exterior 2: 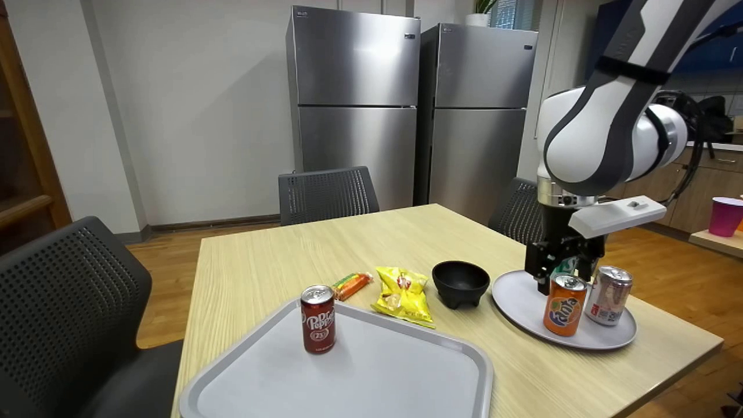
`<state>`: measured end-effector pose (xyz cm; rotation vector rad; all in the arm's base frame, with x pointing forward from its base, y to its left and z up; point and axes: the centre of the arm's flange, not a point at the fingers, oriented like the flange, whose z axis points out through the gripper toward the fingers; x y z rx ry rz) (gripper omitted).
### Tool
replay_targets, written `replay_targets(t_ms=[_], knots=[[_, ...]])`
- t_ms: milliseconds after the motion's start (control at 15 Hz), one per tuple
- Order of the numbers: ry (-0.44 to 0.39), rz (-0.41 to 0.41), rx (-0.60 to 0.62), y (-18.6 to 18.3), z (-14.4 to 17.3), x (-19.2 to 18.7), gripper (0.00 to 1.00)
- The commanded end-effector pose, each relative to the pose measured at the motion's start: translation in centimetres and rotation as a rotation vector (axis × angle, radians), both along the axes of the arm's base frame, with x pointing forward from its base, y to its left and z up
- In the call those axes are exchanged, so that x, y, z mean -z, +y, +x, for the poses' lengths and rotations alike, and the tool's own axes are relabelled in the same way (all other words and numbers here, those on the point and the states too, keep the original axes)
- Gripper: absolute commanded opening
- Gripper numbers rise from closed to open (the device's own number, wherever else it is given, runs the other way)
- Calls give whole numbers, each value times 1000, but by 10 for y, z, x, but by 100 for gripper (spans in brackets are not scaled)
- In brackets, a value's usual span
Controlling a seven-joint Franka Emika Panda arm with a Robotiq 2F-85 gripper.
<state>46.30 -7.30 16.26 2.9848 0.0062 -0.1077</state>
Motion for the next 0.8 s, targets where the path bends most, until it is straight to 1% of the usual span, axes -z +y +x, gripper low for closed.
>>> replay_targets(t_ms=[0,200,467,533,667,733], knots=[[-4,-9,4,-1,4,8,100],[-6,9,7,-2,3,11,100],[-18,14,5,-2,4,13,100],[-22,16,4,-2,4,14,79],[-30,17,3,-2,5,15,66],[-33,18,4,-3,5,15,56]])
